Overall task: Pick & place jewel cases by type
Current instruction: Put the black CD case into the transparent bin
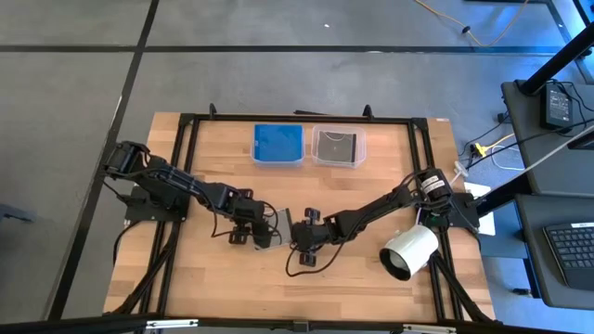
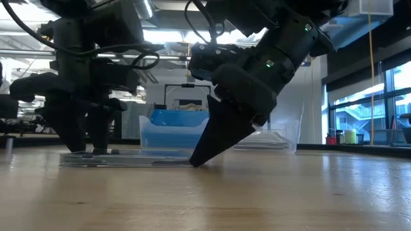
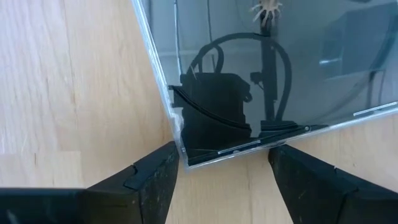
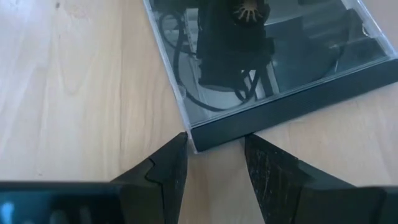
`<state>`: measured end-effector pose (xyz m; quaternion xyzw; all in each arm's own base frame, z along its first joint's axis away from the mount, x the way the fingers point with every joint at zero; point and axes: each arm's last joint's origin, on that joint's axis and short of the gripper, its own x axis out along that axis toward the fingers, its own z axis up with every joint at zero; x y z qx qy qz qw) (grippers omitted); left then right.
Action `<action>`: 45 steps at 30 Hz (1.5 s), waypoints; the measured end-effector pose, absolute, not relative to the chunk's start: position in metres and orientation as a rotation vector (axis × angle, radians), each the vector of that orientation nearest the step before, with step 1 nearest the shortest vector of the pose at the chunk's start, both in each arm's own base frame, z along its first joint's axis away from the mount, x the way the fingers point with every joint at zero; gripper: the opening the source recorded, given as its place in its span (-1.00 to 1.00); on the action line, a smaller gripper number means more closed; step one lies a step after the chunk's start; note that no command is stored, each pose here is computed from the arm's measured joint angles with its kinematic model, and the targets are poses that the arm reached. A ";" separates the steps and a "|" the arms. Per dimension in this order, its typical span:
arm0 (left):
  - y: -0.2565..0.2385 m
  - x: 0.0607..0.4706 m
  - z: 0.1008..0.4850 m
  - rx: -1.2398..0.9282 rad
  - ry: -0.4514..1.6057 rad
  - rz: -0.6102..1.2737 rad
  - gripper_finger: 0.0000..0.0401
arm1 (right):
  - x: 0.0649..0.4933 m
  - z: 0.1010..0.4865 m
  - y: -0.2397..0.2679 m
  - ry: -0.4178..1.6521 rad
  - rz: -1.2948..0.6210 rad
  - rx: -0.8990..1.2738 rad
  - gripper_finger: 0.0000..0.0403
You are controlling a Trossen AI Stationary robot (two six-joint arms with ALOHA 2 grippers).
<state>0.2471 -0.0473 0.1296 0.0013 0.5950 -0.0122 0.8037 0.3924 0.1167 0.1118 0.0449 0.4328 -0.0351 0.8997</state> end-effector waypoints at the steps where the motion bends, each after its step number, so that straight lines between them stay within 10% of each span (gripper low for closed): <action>1: -0.048 0.247 0.130 0.001 1.274 -0.023 0.23 | 0.393 0.112 0.116 0.892 -0.081 0.074 -0.19; 45: -0.048 0.247 0.130 -0.019 1.277 0.007 0.23 | 0.404 0.142 0.139 0.599 0.055 -0.144 -0.19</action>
